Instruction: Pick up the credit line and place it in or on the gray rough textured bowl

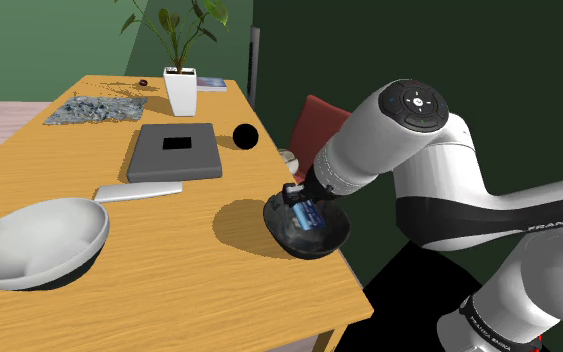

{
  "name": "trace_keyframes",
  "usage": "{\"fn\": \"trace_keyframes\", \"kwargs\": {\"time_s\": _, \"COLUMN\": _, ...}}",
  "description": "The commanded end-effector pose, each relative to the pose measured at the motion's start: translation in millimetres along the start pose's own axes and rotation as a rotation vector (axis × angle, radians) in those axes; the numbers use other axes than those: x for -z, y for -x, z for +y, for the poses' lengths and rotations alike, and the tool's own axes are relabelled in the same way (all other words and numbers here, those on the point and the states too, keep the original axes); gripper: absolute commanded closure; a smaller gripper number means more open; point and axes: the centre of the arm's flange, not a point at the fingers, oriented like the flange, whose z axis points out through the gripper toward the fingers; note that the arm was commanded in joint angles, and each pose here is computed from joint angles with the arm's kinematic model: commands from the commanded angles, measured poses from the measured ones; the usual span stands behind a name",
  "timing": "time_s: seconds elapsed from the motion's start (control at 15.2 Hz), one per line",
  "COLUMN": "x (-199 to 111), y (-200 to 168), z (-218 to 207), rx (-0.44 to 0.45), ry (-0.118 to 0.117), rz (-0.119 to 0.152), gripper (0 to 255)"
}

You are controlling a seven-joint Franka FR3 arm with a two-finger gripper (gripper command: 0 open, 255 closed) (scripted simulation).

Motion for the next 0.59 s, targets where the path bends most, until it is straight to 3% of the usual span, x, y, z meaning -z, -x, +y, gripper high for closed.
{"fn": "trace_keyframes", "kwargs": {"time_s": 0.0, "x": -2.6, "y": 1.8, "z": -0.1, "rx": 0.000, "ry": -0.001, "rz": 0.000, "gripper": 255}}
{"fn": "trace_keyframes", "kwargs": {"time_s": 0.4, "x": -2.6, "y": 1.8, "z": -0.1, "rx": 0.000, "ry": -0.001, "rz": 0.000, "gripper": 255}}
{"fn": "trace_keyframes", "kwargs": {"time_s": 0.46, "x": -2.6, "y": 1.8, "z": -0.1, "rx": 0.000, "ry": -0.001, "rz": 0.000, "gripper": 0}}
{"fn": "trace_keyframes", "kwargs": {"time_s": 0.53, "x": -2.6, "y": 1.8, "z": -0.1, "rx": 0.000, "ry": -0.001, "rz": 0.000, "gripper": 0}}
